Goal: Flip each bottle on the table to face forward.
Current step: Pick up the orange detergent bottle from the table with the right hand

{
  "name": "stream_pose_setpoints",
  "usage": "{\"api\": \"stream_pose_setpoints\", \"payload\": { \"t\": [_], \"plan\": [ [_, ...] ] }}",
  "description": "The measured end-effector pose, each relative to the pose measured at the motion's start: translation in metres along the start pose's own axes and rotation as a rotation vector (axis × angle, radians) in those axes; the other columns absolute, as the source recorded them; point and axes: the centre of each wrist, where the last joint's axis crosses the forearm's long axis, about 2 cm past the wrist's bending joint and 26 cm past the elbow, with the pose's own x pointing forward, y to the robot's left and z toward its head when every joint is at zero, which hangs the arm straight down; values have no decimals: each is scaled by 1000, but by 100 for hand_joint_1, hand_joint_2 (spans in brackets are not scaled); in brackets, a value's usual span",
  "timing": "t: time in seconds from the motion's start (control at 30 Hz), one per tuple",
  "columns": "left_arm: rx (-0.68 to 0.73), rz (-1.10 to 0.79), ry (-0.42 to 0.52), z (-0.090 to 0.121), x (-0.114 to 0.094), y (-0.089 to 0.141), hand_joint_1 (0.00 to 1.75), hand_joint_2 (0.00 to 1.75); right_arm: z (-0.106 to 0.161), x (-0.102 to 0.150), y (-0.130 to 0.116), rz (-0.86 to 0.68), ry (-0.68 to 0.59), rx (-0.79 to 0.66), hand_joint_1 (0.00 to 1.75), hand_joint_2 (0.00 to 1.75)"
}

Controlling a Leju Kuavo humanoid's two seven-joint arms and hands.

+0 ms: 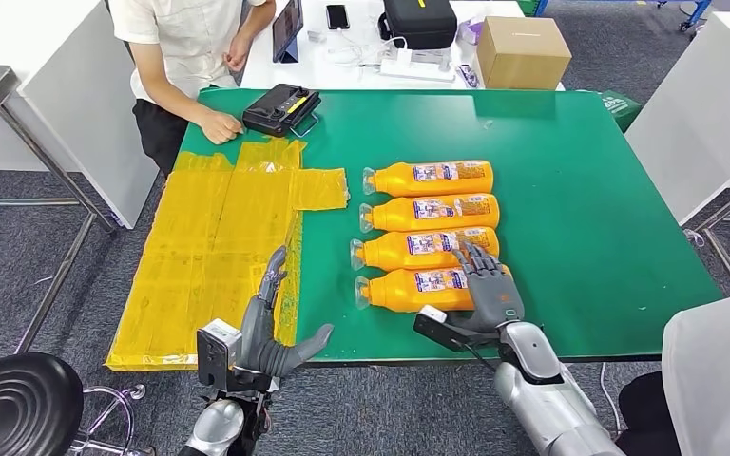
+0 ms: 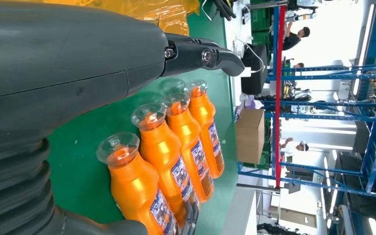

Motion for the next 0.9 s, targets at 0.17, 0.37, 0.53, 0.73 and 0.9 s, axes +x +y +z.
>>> {"api": "stream_pose_setpoints", "payload": {
  "t": [0.17, 0.37, 0.53, 0.73, 0.9],
  "plan": [
    [-1, 1, -2, 0, 1, 0, 0, 175, 1, 10, 4, -6, -24, -9, 0, 175],
    [0, 1, -1, 0, 1, 0, 0, 175, 3, 19, 8, -12, -59, -9, 0, 175],
    [0, 1, 1, 1, 1, -1, 0, 175, 10, 39, 19, -38, -103, 22, 0, 175],
    [-1, -2, 5, 2, 2, -1, 0, 175, 12, 45, 23, -78, -56, 63, 0, 175],
    [-1, -6, 12, 4, 2, -2, 0, 175, 9, 45, 22, -91, -3, 117, 0, 175]
  ]
}}
